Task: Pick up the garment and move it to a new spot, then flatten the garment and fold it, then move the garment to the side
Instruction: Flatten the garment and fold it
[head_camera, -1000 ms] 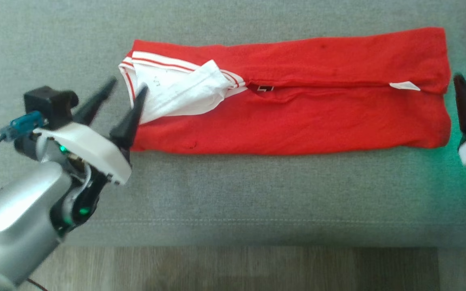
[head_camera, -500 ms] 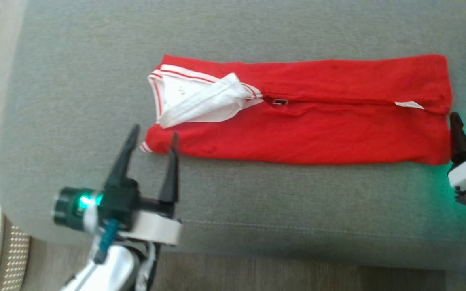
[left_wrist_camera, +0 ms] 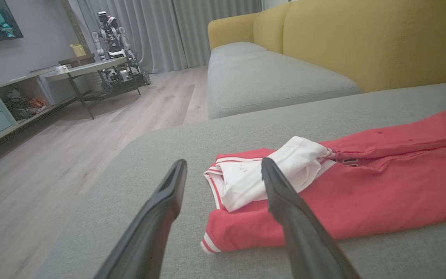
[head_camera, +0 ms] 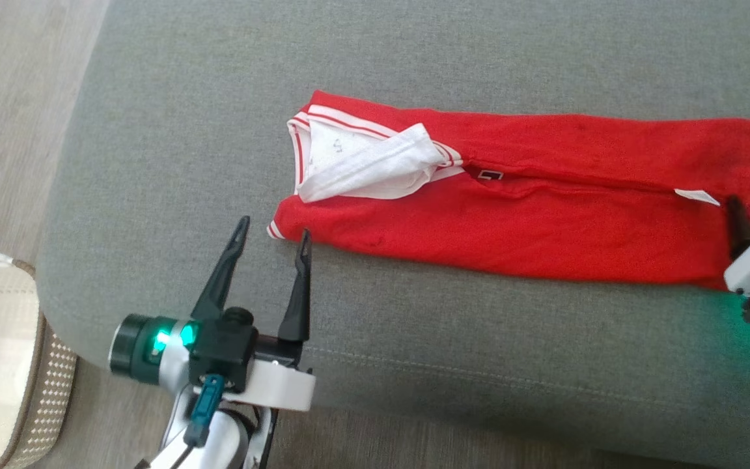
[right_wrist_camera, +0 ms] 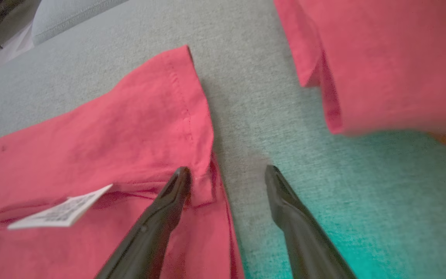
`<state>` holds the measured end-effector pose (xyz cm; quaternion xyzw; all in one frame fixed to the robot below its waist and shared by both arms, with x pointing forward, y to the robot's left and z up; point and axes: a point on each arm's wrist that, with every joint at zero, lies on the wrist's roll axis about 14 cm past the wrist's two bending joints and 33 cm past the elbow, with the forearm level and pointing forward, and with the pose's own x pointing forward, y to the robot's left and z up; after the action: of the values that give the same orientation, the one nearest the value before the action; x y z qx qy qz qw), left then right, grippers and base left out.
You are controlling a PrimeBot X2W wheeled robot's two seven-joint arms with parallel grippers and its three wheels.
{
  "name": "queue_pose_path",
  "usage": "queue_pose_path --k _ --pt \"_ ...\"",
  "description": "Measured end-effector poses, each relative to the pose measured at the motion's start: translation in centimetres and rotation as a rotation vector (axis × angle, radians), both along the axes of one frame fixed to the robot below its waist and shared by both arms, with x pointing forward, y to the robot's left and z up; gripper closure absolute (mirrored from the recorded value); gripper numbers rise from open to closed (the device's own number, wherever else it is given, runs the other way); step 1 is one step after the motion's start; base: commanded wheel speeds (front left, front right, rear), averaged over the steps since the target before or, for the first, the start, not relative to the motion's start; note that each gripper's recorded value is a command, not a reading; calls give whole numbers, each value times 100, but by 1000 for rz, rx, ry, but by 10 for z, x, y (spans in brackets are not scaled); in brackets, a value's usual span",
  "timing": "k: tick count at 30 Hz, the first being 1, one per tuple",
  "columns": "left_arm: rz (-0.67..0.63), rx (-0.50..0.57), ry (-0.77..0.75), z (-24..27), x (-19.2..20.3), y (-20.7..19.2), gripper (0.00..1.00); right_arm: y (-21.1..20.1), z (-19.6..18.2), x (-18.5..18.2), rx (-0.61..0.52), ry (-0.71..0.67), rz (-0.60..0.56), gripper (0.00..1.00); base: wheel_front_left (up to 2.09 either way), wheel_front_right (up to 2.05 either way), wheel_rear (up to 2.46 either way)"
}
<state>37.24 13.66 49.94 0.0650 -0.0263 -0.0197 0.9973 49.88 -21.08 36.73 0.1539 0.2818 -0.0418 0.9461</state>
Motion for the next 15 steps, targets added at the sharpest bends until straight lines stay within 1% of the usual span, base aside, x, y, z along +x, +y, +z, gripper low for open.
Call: queue_pose_path --k 4,5,6,7,8,11,15 --pt "13 2 -6 1 -4 4 0 16 -3 -2 20 31 47 0 0 0 0" --pt "17 2 -7 1 -4 4 0 19 -3 -3 28 33 53 5 0 0 0" --pt "22 -1 -6 1 -5 5 0 21 -3 -4 37 35 60 30 0 0 0" --pt "22 -1 -6 1 -5 5 0 21 -3 -4 37 35 60 62 0 0 0" --pt "19 -2 -4 0 -5 5 0 23 -2 -4 43 36 63 100 0 0 0" --pt "8 -2 -13 2 -4 2 0 29 -2 -6 54 37 82 100 0 0 0" --pt "0 4 -30 6 -1 2 0 26 5 -6 49 19 85 100 0 0 0"
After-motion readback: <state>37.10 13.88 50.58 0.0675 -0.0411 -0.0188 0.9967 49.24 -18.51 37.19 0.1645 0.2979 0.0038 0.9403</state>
